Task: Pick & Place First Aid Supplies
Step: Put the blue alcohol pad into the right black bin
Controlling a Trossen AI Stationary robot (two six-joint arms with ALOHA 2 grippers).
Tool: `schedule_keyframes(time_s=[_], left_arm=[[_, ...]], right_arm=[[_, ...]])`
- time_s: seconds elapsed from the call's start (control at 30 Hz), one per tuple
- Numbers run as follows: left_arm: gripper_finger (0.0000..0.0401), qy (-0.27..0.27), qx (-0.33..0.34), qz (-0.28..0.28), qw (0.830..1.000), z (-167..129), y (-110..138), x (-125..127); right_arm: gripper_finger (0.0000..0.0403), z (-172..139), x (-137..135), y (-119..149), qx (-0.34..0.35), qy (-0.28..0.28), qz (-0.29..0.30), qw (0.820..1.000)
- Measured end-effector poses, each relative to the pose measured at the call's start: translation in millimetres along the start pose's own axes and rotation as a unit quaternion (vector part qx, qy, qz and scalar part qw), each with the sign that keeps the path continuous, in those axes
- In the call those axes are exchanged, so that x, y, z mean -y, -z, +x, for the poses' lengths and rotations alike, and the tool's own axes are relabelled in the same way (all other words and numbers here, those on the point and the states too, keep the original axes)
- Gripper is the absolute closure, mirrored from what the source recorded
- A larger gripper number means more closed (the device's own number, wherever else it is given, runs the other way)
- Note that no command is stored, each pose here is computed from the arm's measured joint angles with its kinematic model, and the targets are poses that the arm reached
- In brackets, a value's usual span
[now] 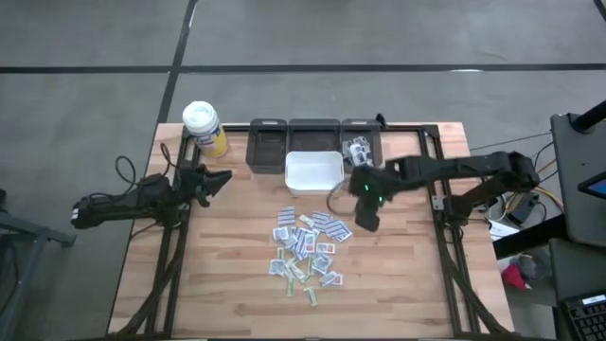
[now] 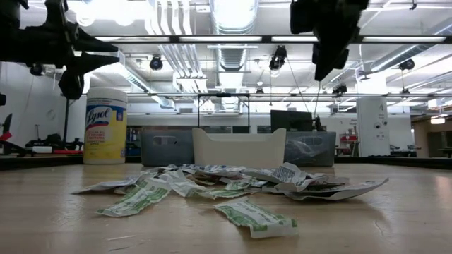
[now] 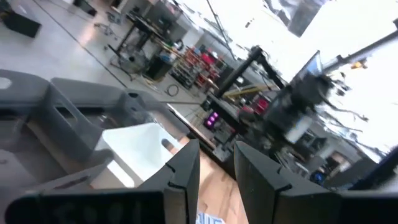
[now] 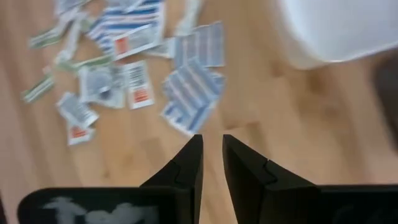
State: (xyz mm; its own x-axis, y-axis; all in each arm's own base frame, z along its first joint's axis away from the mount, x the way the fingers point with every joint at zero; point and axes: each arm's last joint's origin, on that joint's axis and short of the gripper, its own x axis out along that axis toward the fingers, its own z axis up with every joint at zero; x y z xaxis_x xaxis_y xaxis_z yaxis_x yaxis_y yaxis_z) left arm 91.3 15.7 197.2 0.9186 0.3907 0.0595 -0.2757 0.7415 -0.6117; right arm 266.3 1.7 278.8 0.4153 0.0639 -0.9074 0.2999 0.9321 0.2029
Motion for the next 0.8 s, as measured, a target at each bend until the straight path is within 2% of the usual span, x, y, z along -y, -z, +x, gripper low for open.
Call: schedule_keyframes(time_s=[0.1,0.23,0.43,0.53,0.8], left_arm=[[0.0307,-0.005,0.02,-0.014,1.0,0,-3,1],[0.0307,0.02,0.048,-0.029,0.998,0,-9,5],[0.0307,0.147,0.047,-0.026,0.988,-2,-17,19],[0.0307,0.197,0.042,-0.026,0.979,-2,-20,24],[0.0307,0.167,-0.018,-0.029,0.985,17,-12,29]], right_arm=[[0.0346,10,-14,12,0.013,-0.021,-0.02,0.999],[0.0347,26,-22,26,0.015,-0.035,-0.019,0.999],[0.0347,42,-13,46,0.0,-0.028,0.007,1.0],[0.0352,39,-9,54,0.027,-0.042,0.008,0.999],[0.0367,12,4,79,0.165,-0.115,0.016,0.979]])
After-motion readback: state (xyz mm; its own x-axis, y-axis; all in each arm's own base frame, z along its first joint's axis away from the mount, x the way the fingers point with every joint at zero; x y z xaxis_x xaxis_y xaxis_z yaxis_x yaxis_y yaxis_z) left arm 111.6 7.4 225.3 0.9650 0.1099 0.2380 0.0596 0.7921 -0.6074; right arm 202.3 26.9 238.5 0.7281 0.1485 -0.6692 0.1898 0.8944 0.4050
